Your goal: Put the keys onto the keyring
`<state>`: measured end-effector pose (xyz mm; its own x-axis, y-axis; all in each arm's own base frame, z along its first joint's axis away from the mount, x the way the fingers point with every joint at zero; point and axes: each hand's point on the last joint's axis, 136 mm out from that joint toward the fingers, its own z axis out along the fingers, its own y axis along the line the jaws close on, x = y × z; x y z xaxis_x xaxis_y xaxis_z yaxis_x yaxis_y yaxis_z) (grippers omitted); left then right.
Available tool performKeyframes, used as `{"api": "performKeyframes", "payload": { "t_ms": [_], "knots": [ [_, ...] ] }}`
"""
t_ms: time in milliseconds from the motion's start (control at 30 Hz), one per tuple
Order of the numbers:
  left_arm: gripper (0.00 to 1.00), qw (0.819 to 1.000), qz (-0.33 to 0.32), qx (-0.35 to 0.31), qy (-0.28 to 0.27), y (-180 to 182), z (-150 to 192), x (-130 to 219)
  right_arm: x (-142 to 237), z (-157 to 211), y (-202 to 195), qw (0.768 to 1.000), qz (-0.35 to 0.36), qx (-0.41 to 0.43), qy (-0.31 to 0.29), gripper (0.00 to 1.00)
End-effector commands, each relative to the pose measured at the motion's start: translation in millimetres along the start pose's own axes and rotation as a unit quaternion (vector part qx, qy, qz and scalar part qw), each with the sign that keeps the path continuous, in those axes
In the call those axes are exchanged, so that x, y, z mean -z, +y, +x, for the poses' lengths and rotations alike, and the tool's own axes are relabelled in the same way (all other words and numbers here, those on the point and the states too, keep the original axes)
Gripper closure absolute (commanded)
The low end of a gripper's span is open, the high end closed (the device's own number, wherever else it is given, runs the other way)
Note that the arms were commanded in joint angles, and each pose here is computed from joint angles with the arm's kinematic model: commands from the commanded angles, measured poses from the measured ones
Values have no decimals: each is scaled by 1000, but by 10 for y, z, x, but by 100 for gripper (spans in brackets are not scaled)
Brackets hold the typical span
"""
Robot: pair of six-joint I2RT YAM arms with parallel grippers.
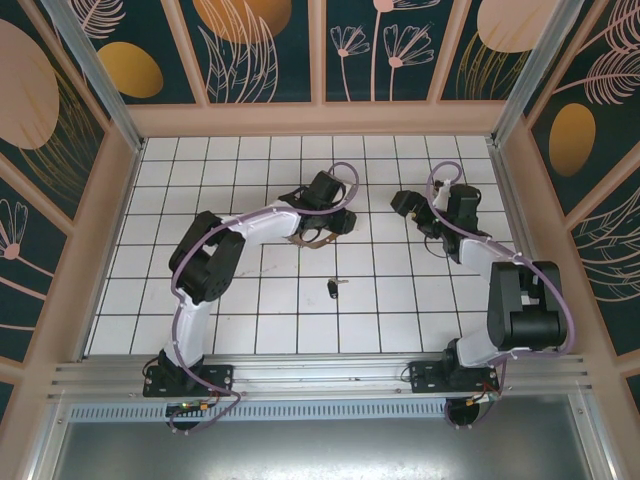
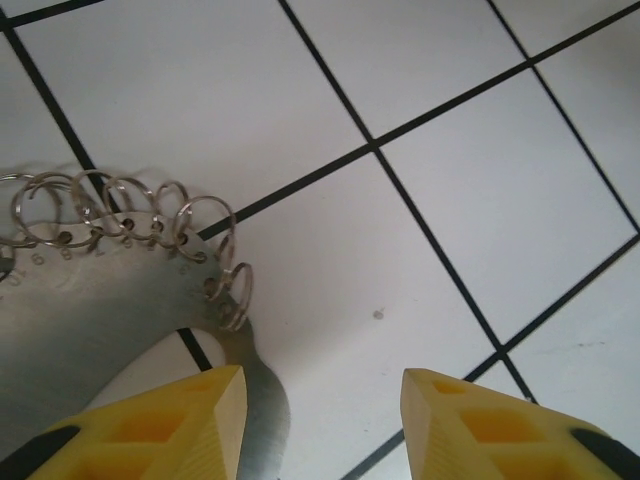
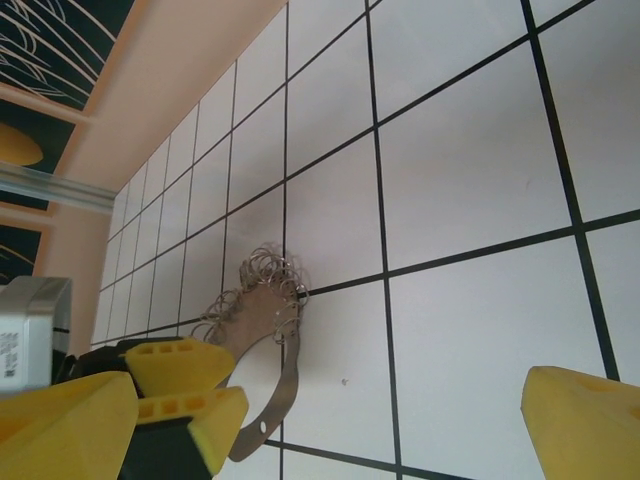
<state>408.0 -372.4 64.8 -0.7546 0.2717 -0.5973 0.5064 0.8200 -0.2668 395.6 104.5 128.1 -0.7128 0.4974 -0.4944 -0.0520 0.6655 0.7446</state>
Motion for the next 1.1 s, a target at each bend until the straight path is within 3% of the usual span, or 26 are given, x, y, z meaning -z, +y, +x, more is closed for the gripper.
{"api": "performKeyframes", "payload": {
  "t_ms": [0, 1067],
  "knots": [
    [55, 1000, -27, -8, 11, 98, 13, -76, 69, -30, 138, 1000, -27, 6, -12, 1],
    [58, 997, -66, -35, 24, 279, 17, -483, 152, 44, 142, 1000, -18, 22, -9, 4]
  ]
}}
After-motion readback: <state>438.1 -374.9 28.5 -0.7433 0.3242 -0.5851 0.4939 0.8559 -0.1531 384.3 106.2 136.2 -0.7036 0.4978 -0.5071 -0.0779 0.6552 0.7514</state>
